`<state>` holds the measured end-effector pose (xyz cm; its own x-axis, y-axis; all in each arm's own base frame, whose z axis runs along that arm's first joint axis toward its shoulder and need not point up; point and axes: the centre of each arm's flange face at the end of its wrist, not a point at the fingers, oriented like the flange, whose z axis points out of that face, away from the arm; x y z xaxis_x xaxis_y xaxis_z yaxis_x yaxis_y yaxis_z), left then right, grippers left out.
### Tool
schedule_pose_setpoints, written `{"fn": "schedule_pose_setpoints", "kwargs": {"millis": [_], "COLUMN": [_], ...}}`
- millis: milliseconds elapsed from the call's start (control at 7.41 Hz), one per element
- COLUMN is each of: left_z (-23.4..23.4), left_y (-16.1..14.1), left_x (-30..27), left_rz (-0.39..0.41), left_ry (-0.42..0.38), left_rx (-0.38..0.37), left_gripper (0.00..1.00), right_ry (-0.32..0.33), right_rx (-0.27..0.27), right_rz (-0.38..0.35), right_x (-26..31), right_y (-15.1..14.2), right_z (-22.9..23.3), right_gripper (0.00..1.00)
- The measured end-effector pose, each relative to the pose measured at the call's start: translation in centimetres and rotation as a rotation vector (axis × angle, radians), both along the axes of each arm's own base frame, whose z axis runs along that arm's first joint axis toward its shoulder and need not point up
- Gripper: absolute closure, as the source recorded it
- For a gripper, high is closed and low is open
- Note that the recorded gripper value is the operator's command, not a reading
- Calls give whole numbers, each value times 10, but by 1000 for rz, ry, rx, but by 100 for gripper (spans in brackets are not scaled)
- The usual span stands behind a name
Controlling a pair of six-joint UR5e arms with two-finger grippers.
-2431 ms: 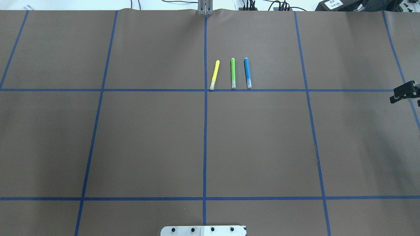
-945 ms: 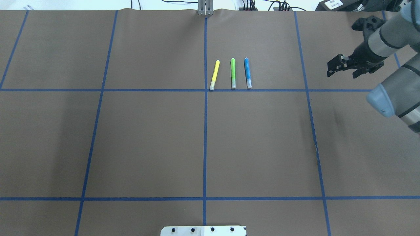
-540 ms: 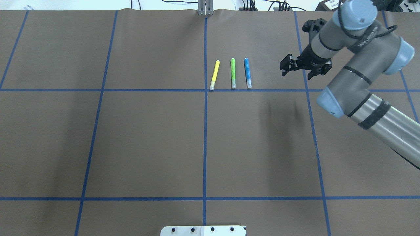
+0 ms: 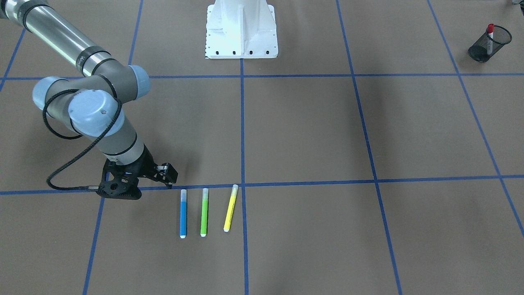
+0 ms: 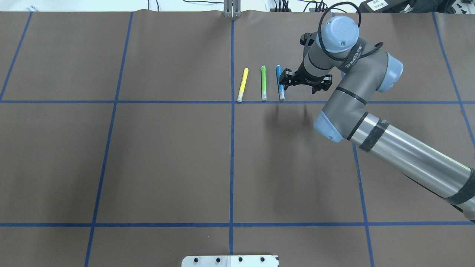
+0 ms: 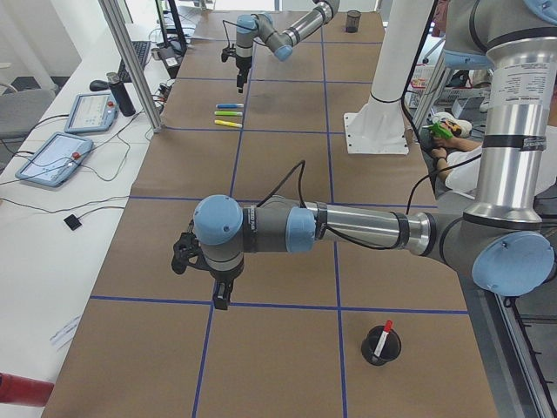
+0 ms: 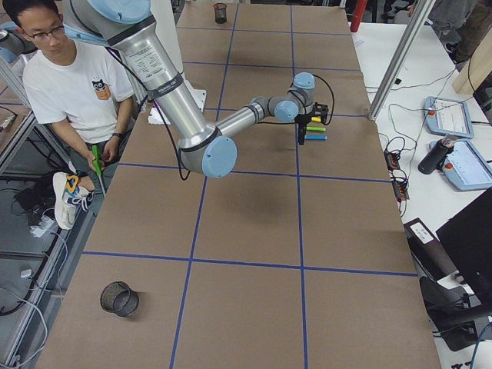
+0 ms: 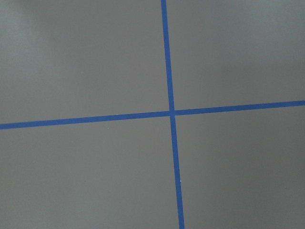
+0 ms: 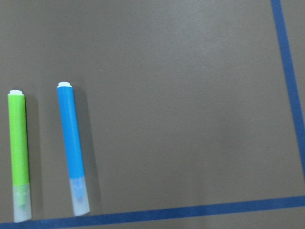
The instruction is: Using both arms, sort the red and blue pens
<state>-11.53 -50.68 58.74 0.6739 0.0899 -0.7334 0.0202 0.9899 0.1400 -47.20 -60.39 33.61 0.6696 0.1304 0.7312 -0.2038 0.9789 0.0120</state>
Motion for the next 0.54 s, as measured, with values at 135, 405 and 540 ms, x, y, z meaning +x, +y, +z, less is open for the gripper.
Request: {"fn": "schedule_pose_setpoints", "kwargs": {"millis": [135,405,540], "left_z": [-8,-15,-17], "left_y": [-4,-6,-6], "left_x": [2,5,5], "left_rz": [-12,-20,-21], "left_ry": [2,4,4], "left_rx": [-2,-2,-1], "left_gripper": [0,0,0], "right_ry": [-6,-8,-13], "right_rx": [5,-12,-26], "right_rz": [9,10,-1], "right_x": [-15,-40,-45], "right_y": [-8,-15,-14], "right_z": [1,2,3], "right_gripper": [9,40,59]}}
